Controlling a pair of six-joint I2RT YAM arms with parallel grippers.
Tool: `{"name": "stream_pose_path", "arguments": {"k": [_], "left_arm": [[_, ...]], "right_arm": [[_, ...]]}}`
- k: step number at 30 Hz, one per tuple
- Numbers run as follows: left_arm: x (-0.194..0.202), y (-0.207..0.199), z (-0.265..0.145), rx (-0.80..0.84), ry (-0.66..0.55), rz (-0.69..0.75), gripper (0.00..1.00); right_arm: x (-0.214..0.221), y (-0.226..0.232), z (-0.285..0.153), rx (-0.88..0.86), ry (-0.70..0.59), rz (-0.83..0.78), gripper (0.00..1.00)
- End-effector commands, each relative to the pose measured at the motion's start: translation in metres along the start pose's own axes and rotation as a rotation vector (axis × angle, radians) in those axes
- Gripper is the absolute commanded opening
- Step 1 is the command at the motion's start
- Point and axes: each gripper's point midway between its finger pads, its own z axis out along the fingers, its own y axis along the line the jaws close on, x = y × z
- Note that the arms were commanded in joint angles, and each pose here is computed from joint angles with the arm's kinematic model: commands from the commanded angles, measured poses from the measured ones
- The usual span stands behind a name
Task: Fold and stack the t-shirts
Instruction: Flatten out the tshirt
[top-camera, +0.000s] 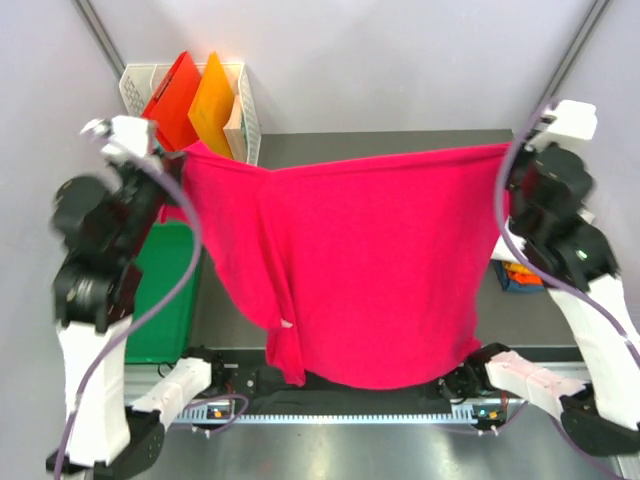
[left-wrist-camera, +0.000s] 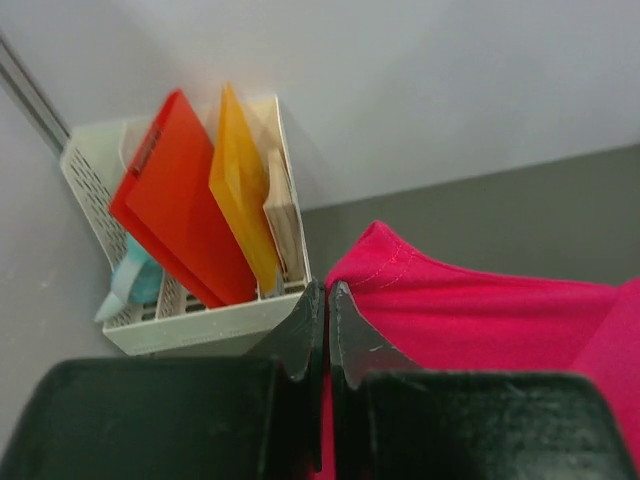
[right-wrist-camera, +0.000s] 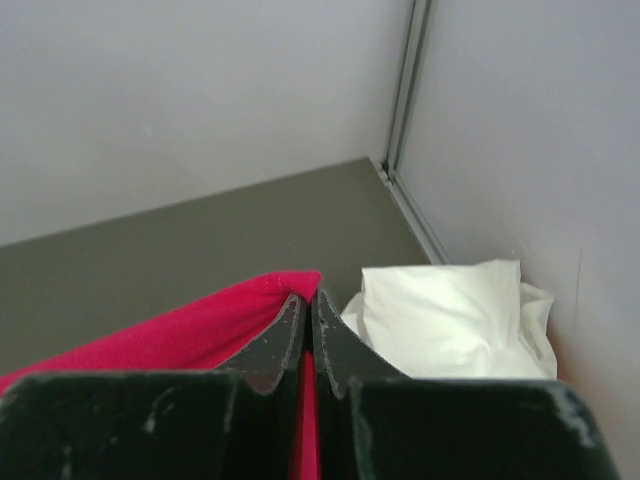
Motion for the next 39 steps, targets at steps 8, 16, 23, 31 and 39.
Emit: {"name": "stream_pose_path", "arguments": {"k": [8, 16, 23, 31, 39], "left_arm": [[0.127, 0.007, 0.178, 0.017, 0.212, 0.057, 0.00], [0.187, 0.015, 0.284, -0.010, 0.300, 0.066, 0.00], [0.242, 0.011, 0.339, -0.028, 0.350, 0.086, 0.00], [0.267, -0.006, 0.387, -0.027, 0.333, 0.146, 0.00], [0.284, -0.026, 0.421, -0.023, 0.306, 0.160, 0.00]], "right_arm": [[0.118, 0.018, 0.135, 0.123, 0.198, 0.026, 0.00], [0.166, 0.046, 0.226, 0.157, 0.291, -0.028, 0.00], [0.212, 0.068, 0.292, 0.161, 0.352, -0.050, 0.00], [0.257, 0.040, 0.328, 0.235, 0.421, -0.018, 0.00], [0.274, 0.018, 0.340, 0.259, 0.447, 0.027, 0.00]]}}
